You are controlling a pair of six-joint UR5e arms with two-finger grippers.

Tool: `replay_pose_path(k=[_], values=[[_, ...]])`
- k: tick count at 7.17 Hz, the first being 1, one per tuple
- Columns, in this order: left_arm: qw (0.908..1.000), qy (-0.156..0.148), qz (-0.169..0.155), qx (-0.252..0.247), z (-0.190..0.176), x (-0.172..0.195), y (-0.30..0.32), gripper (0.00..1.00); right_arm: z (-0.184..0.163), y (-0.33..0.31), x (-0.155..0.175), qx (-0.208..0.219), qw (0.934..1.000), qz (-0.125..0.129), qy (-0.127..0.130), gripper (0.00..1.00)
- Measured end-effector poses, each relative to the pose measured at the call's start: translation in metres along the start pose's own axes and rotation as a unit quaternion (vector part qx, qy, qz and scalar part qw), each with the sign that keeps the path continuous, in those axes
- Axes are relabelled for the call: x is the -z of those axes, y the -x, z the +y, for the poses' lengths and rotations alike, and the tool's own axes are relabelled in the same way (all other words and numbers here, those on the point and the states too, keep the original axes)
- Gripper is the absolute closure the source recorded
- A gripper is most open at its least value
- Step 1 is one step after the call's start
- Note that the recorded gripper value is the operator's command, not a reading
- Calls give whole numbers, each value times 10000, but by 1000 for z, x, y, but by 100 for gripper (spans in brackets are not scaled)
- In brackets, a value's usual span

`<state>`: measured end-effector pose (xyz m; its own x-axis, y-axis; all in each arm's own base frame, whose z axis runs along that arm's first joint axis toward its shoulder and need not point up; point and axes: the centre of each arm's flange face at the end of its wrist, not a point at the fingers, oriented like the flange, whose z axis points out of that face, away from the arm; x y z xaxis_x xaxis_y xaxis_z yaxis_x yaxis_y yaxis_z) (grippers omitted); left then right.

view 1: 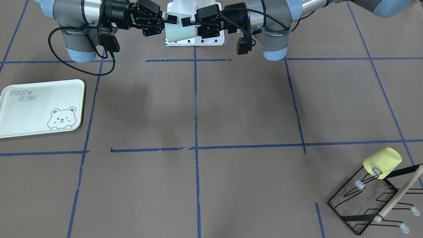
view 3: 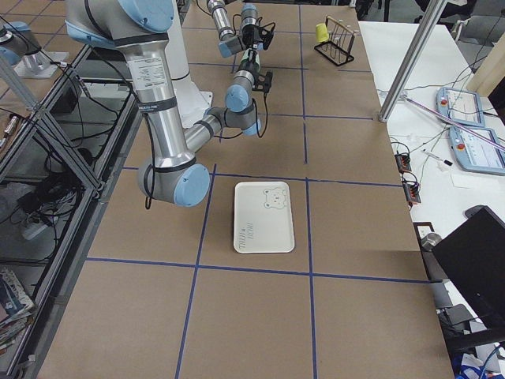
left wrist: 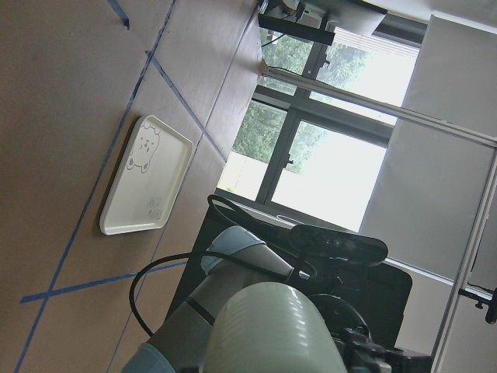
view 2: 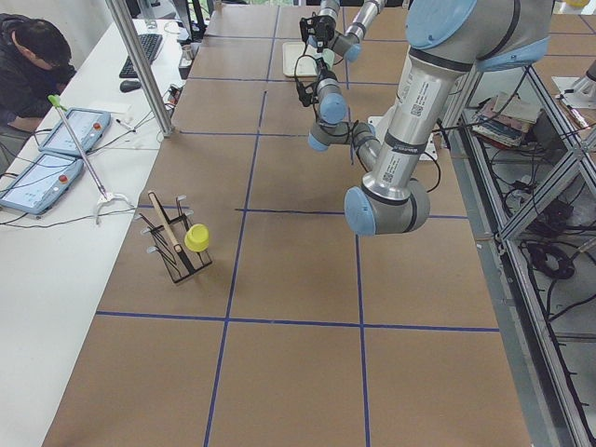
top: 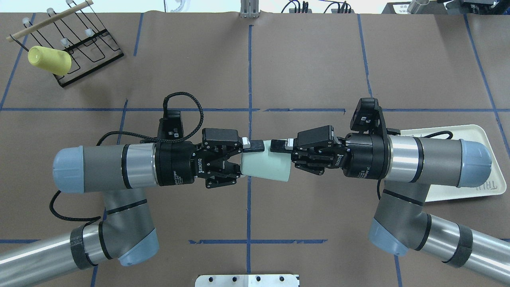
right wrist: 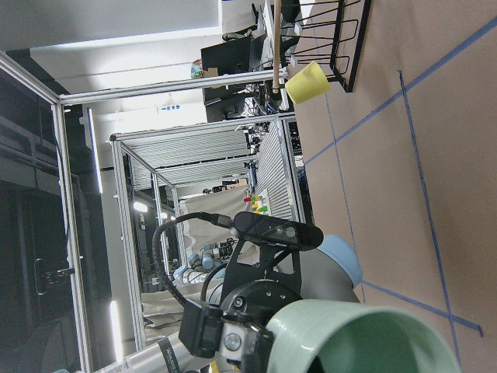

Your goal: Left arm grabs green cup and hands to right arm on tray

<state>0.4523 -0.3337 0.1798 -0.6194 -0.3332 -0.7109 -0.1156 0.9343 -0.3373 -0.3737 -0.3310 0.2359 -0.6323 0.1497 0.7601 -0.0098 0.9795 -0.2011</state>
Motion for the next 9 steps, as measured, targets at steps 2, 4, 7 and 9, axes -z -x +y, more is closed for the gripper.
replay_pose_path(k=[2,4,7,9], values=[[10000,1,1,6,0,0,0,0,1,0,1,8,10000,-21,19,100],[10000,-2,7,1,0,0,-1,0,3,1,0,27,10000,-55,55,100],[10000,-42,-12,-10,-4,0,-1,0,3,2,0,26,10000,-74,62,100],[9996,-273,-57,-98,-22,6,-11,0,3,1,2,7,10000,-67,66,100]])
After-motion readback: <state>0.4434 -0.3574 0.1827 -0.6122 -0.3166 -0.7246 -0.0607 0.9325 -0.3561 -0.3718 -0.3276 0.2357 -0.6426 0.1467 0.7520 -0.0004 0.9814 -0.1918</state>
